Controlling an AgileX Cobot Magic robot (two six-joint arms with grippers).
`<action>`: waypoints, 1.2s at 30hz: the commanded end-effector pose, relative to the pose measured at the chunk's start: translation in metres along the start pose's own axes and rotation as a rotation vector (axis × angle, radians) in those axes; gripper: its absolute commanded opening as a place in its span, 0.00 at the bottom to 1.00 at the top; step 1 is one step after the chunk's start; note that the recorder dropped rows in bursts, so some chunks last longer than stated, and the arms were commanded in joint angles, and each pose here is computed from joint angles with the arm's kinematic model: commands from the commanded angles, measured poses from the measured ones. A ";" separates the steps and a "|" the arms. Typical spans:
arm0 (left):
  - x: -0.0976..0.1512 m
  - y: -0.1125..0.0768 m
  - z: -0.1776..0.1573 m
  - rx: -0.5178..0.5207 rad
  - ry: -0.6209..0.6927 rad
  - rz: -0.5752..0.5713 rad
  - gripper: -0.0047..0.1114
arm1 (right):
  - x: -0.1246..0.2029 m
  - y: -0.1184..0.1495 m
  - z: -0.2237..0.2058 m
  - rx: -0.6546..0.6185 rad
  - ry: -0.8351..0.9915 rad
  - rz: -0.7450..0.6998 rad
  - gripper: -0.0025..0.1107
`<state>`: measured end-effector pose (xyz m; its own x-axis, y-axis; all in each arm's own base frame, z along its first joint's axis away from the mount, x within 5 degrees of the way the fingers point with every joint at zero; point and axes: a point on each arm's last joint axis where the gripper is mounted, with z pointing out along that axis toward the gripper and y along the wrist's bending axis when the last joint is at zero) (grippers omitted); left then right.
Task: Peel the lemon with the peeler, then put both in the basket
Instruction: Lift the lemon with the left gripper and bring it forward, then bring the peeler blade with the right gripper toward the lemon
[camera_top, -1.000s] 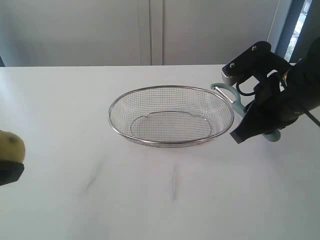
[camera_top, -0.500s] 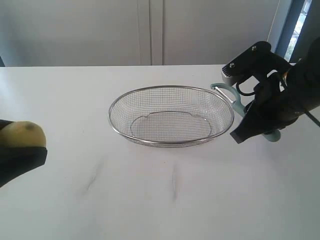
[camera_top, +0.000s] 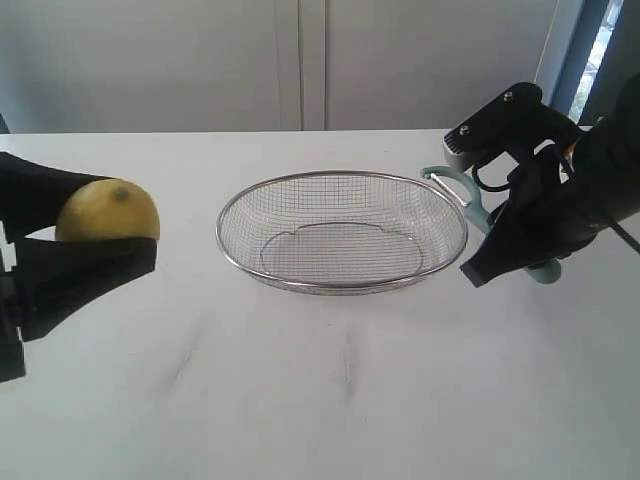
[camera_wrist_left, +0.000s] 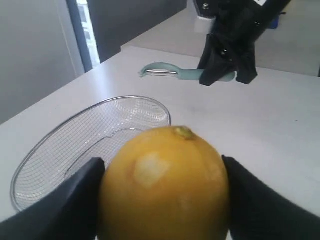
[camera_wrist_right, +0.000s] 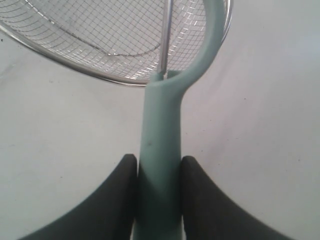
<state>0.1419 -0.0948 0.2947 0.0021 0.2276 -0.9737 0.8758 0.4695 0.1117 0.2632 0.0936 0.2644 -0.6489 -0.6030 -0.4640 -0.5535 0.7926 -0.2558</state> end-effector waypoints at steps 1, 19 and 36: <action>-0.003 -0.004 0.002 0.059 -0.051 -0.002 0.04 | 0.000 -0.002 0.000 0.007 -0.010 0.005 0.02; -0.009 0.005 0.008 0.036 -0.190 0.087 0.04 | 0.000 -0.002 0.000 0.007 -0.010 0.005 0.02; -0.014 -0.005 0.008 0.167 -0.275 0.133 0.04 | -0.007 -0.004 -0.001 0.022 -0.086 0.005 0.02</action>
<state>0.1435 -0.1066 0.3025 0.0831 0.0275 -0.9962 0.9465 0.3106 0.0875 0.2661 0.0954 0.2665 -0.6257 -0.5986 -0.5001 -0.5490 0.7934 -0.2629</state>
